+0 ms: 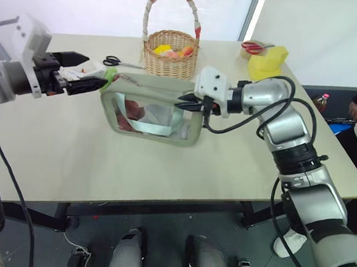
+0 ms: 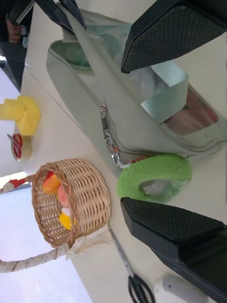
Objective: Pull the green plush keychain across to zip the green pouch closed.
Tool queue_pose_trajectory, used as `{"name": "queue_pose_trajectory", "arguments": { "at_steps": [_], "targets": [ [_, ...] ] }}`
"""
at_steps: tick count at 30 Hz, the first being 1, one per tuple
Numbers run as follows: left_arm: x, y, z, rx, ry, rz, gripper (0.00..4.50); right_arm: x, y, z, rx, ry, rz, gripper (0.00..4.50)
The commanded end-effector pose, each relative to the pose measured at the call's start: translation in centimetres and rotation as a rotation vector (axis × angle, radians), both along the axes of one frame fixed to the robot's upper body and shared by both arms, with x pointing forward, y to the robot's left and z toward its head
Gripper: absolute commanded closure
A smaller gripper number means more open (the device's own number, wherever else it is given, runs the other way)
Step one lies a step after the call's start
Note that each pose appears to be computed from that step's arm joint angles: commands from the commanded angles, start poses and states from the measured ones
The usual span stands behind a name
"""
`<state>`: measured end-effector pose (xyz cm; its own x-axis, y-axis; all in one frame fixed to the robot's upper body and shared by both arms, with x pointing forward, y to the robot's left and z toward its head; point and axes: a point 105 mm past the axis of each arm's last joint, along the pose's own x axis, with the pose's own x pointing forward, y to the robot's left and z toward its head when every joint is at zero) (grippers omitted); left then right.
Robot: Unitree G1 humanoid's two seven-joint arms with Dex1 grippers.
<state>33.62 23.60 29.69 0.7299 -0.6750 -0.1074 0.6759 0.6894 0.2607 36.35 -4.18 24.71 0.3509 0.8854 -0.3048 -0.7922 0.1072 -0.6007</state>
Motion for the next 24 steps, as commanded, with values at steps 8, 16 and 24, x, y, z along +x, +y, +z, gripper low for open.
{"name": "queue_pose_trajectory", "arguments": {
  "at_steps": [8,16,24],
  "targets": [
    [-0.3,0.2,1.7,0.007,-0.061,0.006,0.00,-0.8,-2.0,2.7,0.000,-0.106,-0.018,1.37],
    [0.0,3.4,1.1,-0.017,-0.048,0.121,0.00,-3.3,-3.5,3.8,0.021,-0.080,-0.030,1.37],
    [1.9,3.9,-0.6,-0.065,-0.004,0.137,0.00,-2.7,-1.3,0.8,0.046,-0.021,-0.024,1.89]
  ]
}}
